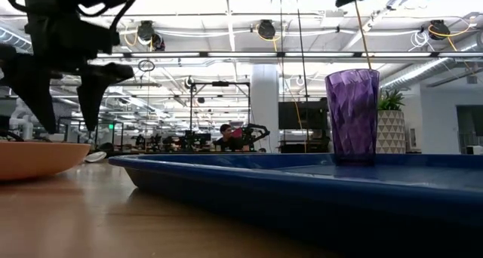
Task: Pick and place plate/cup/fork/spoon on tray
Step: Put the orange plate to the bottom left of the purple cup on the blue tray
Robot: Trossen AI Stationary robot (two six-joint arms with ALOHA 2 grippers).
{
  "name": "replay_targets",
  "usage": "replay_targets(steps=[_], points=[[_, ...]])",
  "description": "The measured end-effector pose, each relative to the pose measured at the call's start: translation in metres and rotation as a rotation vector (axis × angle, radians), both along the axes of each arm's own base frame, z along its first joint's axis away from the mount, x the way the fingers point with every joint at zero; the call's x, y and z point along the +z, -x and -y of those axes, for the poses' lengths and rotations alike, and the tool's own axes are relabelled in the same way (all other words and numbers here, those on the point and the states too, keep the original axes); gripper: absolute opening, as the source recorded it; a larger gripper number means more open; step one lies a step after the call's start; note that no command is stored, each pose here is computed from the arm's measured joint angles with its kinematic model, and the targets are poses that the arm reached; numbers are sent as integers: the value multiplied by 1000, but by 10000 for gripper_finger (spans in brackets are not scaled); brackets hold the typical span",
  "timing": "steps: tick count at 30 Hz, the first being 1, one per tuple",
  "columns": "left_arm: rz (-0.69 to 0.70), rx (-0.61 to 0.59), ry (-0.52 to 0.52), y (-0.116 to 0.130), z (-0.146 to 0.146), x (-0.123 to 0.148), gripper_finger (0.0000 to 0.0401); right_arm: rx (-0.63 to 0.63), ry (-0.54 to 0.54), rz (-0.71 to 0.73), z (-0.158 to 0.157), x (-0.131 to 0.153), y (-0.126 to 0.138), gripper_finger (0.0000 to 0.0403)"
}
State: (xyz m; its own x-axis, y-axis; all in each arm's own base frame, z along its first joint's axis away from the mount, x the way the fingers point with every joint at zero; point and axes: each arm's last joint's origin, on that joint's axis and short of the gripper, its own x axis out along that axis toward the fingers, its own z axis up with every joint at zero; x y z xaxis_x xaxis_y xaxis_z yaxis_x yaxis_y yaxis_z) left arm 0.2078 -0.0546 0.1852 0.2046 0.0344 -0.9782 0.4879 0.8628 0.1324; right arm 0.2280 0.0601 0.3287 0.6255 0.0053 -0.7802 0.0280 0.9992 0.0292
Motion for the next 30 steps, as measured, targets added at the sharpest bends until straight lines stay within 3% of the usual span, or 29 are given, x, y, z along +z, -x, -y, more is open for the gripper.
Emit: replay_targets(steps=[10, 14, 24, 30], points=[[-56, -38, -27, -8, -6, -13, 232, -170, -232, -327, -1, -41, 40, 190], [-53, -24, -35, -9, -9, -13, 228, -256, -270, -415, -1, -54, 54, 190], [-69, -34, -21, -8, -9, -14, 109, -369, -329, -509, -3, -83, 85, 189], [-70, -75, -29, -8, -9, -14, 82, -424, -383, -525, -4, -89, 98, 189]])
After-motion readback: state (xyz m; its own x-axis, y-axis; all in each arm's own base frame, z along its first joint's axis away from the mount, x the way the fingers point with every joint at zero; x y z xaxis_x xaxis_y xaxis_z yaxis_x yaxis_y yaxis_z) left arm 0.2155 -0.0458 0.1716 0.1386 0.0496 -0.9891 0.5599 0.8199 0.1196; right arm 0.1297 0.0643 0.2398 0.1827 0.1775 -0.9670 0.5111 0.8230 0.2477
